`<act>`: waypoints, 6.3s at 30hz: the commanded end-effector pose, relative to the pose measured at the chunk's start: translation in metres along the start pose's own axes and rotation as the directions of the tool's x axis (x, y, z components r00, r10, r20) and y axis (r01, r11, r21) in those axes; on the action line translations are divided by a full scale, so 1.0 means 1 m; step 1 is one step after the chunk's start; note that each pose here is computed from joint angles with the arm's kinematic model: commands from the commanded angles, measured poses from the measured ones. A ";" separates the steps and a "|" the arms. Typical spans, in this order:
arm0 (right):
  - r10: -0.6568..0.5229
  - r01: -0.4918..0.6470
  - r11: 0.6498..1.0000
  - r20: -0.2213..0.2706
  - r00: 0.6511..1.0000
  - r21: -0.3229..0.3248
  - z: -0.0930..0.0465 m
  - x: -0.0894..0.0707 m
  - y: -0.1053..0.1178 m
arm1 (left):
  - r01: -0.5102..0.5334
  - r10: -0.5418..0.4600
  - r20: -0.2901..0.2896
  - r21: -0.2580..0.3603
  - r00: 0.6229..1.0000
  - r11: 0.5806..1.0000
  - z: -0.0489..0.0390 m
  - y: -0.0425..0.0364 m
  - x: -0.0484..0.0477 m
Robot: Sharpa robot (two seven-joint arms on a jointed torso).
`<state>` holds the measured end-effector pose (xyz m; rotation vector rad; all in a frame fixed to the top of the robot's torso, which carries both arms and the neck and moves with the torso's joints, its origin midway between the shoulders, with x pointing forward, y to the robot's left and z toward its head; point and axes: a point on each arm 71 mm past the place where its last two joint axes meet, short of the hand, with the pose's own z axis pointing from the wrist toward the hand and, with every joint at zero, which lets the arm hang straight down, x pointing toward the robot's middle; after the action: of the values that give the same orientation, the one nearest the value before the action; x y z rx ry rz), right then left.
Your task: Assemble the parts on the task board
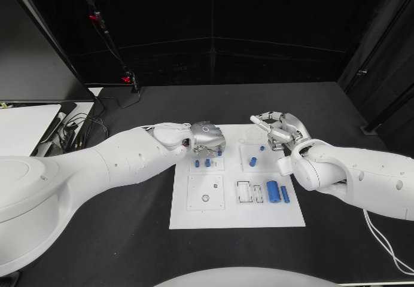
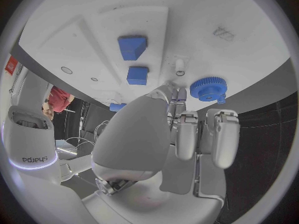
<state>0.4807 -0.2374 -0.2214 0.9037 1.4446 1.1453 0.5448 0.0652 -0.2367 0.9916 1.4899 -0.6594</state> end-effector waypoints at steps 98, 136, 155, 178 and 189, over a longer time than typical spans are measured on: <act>0.000 0.000 1.000 0.002 1.000 0.000 0.001 -0.001 0.000 | -0.091 0.076 0.176 0.077 0.981 0.993 -0.0117 -0.0003 -0.0181; -0.001 0.001 1.000 0.003 1.000 0.000 0.000 -0.004 -0.001 | -0.034 0.034 0.060 0.002 0.998 0.999 -0.0659 0.0293 -0.0206; 0.000 0.000 1.000 0.002 1.000 0.000 0.000 -0.004 -0.001 | -0.014 0.014 0.012 0.003 1.000 1.000 -0.0585 0.0285 -0.0076; 0.000 0.000 1.000 0.001 1.000 0.005 -0.001 -0.004 -0.001 | -0.013 0.013 0.000 0.004 1.000 1.000 -0.0517 0.0282 -0.0022; 0.000 0.000 1.000 0.000 1.000 0.008 -0.001 -0.004 -0.001 | -0.009 0.009 -0.020 0.009 1.000 1.000 -0.0471 0.0285 -0.0015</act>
<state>0.4809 -0.2429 -0.2222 0.9124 1.4472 1.1300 0.5472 0.1197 -0.2206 0.9960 1.4785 -0.6436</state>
